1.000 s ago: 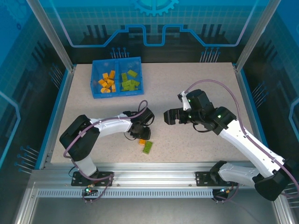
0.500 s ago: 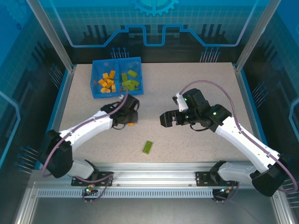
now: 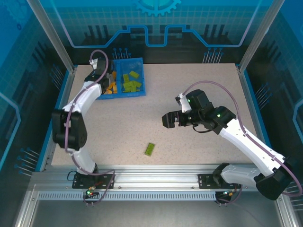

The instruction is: Sort the legos into containers by color

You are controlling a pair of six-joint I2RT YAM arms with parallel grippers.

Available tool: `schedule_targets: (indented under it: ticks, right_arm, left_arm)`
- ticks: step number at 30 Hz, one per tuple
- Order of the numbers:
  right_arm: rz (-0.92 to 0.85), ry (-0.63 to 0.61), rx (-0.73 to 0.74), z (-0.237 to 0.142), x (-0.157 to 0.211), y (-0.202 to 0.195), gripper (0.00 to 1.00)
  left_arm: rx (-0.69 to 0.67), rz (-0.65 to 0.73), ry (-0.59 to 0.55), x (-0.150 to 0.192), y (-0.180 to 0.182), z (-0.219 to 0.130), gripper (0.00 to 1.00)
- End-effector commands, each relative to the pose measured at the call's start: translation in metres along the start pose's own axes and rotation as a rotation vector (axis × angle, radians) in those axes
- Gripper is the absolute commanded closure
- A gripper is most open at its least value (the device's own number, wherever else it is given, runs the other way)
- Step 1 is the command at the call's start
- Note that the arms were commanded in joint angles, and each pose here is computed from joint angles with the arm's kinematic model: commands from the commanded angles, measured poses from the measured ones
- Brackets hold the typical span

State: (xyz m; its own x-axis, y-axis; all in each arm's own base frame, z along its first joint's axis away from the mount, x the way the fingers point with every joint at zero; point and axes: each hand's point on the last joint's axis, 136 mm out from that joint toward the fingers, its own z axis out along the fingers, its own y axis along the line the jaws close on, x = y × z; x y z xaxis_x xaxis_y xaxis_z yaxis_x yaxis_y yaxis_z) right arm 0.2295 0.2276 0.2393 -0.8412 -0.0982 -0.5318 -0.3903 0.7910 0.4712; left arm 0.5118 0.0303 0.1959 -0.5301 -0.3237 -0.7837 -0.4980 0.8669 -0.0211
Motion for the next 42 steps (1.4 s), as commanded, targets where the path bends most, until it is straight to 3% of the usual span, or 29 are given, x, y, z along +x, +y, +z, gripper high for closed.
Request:
schedule_targets:
  ticks: [1,7,13,18,23,28,31,35,39,42]
  right_arm:
    - [-0.004,-0.046,-0.02,-0.014,-0.007,0.009,0.0]
    - [0.011,-0.059,-0.022,-0.019,-0.003,0.009,0.0]
    - [0.023,-0.06,-0.021,-0.019,-0.001,0.009,0.0]
    - [0.077,-0.05,0.015,-0.01,0.002,0.003,0.0]
    - [0.224,0.018,0.108,0.02,0.021,-0.008,0.0]
    - [0.347,0.146,0.195,0.061,0.054,-0.008,0.0]
    - [0.364,0.235,0.264,0.084,0.078,-0.004,0.0]
    - [0.342,0.352,0.347,0.108,0.106,0.0,0.0]
    - [0.278,0.438,0.385,0.136,0.121,0.014,0.0]
    - [0.243,0.489,0.423,0.155,0.129,0.019,0.01]
  left_arm:
    - [-0.028,-0.005,0.016,-0.014,0.005,0.035,0.68]
    - [0.016,-0.005,0.117,-0.005,-0.002,0.089,0.57]
    - [0.068,0.002,0.121,-0.013,-0.013,0.086,0.42]
    - [0.18,-0.059,0.081,-0.035,-0.019,0.038,0.42]
    - [0.442,-0.116,0.034,-0.038,-0.037,-0.064,0.42]
    - [0.726,0.15,-0.03,0.012,-0.072,-0.177,0.38]
    - [0.851,0.303,-0.046,0.051,-0.076,-0.222,0.36]
    - [1.031,0.51,-0.056,0.106,-0.065,-0.266,0.26]
    - [1.242,0.861,-0.085,0.172,-0.043,-0.306,0.04]
    - [1.313,1.09,-0.128,0.213,-0.022,-0.315,0.01]
